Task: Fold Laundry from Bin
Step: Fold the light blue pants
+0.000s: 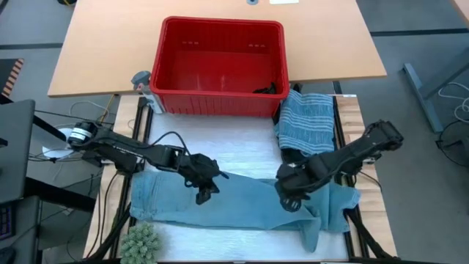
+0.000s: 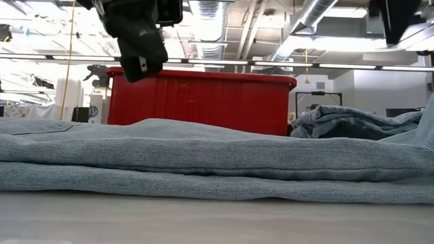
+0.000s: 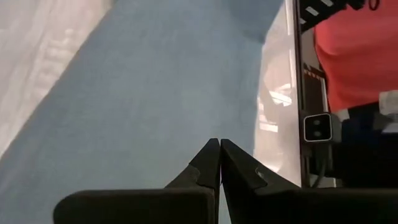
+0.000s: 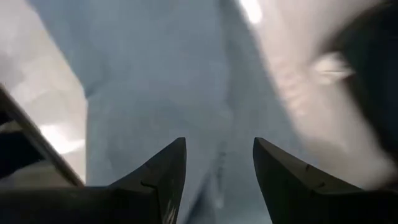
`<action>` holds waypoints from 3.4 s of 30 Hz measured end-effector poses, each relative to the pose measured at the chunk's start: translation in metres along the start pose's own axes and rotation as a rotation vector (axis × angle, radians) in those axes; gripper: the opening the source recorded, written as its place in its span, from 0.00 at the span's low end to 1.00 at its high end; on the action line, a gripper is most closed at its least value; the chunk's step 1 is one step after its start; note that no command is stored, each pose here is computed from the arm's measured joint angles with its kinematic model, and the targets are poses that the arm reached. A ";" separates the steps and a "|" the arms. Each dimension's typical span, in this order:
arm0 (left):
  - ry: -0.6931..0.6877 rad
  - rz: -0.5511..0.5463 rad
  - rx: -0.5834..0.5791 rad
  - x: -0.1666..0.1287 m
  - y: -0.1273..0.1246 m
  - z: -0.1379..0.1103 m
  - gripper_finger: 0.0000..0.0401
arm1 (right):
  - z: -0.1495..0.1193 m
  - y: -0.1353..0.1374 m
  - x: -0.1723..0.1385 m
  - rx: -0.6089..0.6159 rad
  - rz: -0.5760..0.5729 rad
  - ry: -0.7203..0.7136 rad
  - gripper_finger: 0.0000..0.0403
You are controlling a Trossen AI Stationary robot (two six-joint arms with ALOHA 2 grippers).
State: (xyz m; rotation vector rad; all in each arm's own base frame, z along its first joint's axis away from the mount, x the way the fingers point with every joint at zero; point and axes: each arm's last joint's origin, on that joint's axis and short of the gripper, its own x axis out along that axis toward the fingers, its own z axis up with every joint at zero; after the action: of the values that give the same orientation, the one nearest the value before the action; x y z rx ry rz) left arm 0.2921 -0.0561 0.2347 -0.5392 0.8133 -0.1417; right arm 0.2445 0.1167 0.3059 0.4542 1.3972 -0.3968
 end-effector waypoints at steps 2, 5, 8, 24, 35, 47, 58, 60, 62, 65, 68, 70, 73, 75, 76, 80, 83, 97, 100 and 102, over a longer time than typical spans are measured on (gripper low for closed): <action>0.002 0.008 0.008 0.000 0.000 0.000 0.00 | 0.000 -0.002 0.021 -0.016 0.050 0.029 0.52; 0.024 0.033 0.017 -0.001 0.002 -0.003 0.00 | -0.004 -0.007 0.050 -0.013 0.114 0.074 0.52; 0.045 0.056 0.028 -0.001 0.004 -0.005 0.00 | -0.008 -0.010 0.072 0.001 0.190 0.088 0.52; 0.016 0.100 0.054 -0.002 0.005 -0.004 0.00 | -0.016 -0.025 0.122 0.043 0.324 0.103 0.50; 0.013 0.107 0.084 -0.002 0.005 -0.004 0.00 | -0.022 -0.020 0.123 0.009 0.337 0.102 0.05; 0.010 0.117 0.119 -0.002 0.006 -0.004 0.00 | 0.007 -0.019 0.043 -0.059 0.072 -0.077 0.05; 0.017 0.120 0.117 0.000 0.008 -0.007 0.00 | 0.014 0.024 0.099 -0.378 0.021 0.030 0.05; 0.024 0.116 0.106 0.001 0.009 -0.009 0.00 | 0.012 0.034 0.115 -0.434 -0.011 0.078 0.05; 0.030 0.112 0.093 0.001 0.010 -0.011 0.00 | 0.010 0.044 0.125 -0.483 -0.021 0.112 0.08; 0.030 0.112 0.099 0.002 0.010 -0.011 0.00 | 0.008 0.052 0.124 -0.522 -0.031 0.140 0.19; 0.025 0.122 0.116 0.002 0.010 -0.011 0.00 | 0.008 0.053 0.105 -0.490 -0.019 0.114 0.32; 0.019 0.135 0.116 0.002 0.011 -0.010 0.00 | 0.006 0.050 0.084 -0.432 0.008 0.087 0.40; 0.025 0.147 0.116 0.002 0.012 -0.011 0.00 | -0.003 0.037 0.048 -0.296 0.026 0.048 0.52; 0.027 0.170 0.115 0.002 0.013 -0.012 0.00 | -0.017 0.025 0.026 -0.193 0.000 0.027 0.56; 0.031 0.184 0.117 0.002 0.014 -0.013 0.00 | -0.026 0.020 0.018 -0.142 -0.017 0.018 0.58; 0.047 0.209 0.115 0.002 0.015 -0.015 0.00 | -0.066 0.010 -0.006 -0.006 -0.068 -0.011 0.59; 0.064 0.217 0.125 0.001 0.016 -0.016 0.00 | -0.093 0.013 -0.014 0.112 -0.045 -0.020 0.59; 0.061 0.214 0.131 0.001 0.017 -0.015 0.00 | -0.165 0.030 -0.014 0.300 0.044 -0.081 0.59; 0.061 0.214 0.131 0.001 0.017 -0.015 0.00 | -0.173 0.026 -0.011 0.331 0.023 -0.088 0.59; 0.063 0.214 0.131 0.001 0.017 -0.015 0.00 | -0.177 0.025 -0.007 0.328 0.016 -0.089 0.59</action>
State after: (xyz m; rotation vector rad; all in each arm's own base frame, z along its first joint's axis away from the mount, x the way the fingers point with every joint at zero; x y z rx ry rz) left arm 0.2806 -0.0478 0.2166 -0.3226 0.9105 -0.0143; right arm 0.1072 0.2313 0.2941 0.7058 1.2444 -0.6303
